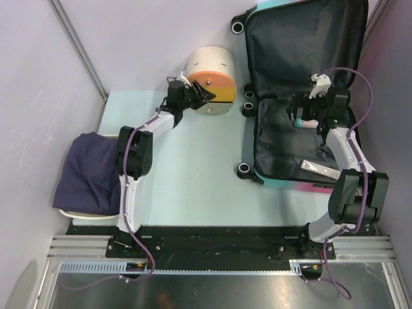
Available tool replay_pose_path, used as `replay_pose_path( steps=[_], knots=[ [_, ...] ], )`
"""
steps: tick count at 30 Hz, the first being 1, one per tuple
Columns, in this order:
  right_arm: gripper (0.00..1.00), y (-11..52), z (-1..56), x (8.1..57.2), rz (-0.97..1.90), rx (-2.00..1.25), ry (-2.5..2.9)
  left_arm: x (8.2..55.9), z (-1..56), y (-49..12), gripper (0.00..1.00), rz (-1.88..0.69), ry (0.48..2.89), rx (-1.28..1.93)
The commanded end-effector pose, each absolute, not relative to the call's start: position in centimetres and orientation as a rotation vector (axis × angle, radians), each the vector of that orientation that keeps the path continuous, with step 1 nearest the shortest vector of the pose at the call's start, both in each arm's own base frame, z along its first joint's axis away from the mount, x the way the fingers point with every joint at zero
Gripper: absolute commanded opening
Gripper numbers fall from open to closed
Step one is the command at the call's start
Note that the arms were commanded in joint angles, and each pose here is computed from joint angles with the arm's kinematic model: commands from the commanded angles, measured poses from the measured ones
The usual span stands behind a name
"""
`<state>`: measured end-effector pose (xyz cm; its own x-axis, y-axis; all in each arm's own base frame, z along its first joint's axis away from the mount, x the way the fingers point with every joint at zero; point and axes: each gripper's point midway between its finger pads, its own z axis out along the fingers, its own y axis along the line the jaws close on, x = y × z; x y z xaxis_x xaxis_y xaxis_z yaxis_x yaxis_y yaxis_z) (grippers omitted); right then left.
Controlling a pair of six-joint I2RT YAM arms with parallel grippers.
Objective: Open, take out, and arrange the luggage
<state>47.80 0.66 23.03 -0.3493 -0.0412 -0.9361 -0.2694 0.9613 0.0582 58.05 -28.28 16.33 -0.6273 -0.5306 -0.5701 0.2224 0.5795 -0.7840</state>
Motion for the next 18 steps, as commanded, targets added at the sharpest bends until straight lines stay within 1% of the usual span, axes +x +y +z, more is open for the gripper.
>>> replay_pose_path(
  steps=[1, 2, 4, 7, 8, 10, 12, 14, 18],
  knots=[
    [1.00, -0.3, 26.8, 47.1, 0.129, -0.282, 1.858, 60.5, 19.5, -28.7, 0.49, -1.152, 1.849, -0.276],
    [1.00, -0.3, 26.8, 47.0, 0.123, -0.295, 1.862, 60.7, 18.9, -28.8, 0.47, -1.154, 1.855, -0.281],
    [1.00, -0.4, 26.8, 47.0, 0.113, -0.301, 1.865, 61.1, 19.1, -28.9, 0.47, -1.163, 1.845, -0.285],
    [1.00, -0.5, 27.0, 47.1, 0.100, -0.299, 1.870, 61.5, 18.5, -28.9, 0.43, -1.171, 1.851, -0.319],
    [1.00, -0.5, 27.3, 47.2, 0.097, -0.301, 1.865, 61.6, 18.3, -28.8, 0.40, -1.175, 1.853, -0.340],
    [1.00, -0.5, 27.4, 47.3, 0.089, -0.303, 1.866, 61.7, 18.2, -28.8, 0.38, -1.182, 1.853, -0.356],
    [1.00, -0.4, 27.3, 47.3, 0.089, -0.305, 1.873, 61.8, 18.1, -28.6, 0.39, -1.191, 1.855, -0.398],
    [1.00, -0.2, 27.3, 47.3, 0.092, -0.308, 1.876, 61.9, 18.3, -28.3, 0.42, -1.204, 1.850, -0.454],
    [1.00, 0.2, 27.3, 47.3, 0.088, -0.318, 1.878, 62.2, 18.8, -28.1, 0.44, -1.241, 1.839, -0.536]
  ],
)
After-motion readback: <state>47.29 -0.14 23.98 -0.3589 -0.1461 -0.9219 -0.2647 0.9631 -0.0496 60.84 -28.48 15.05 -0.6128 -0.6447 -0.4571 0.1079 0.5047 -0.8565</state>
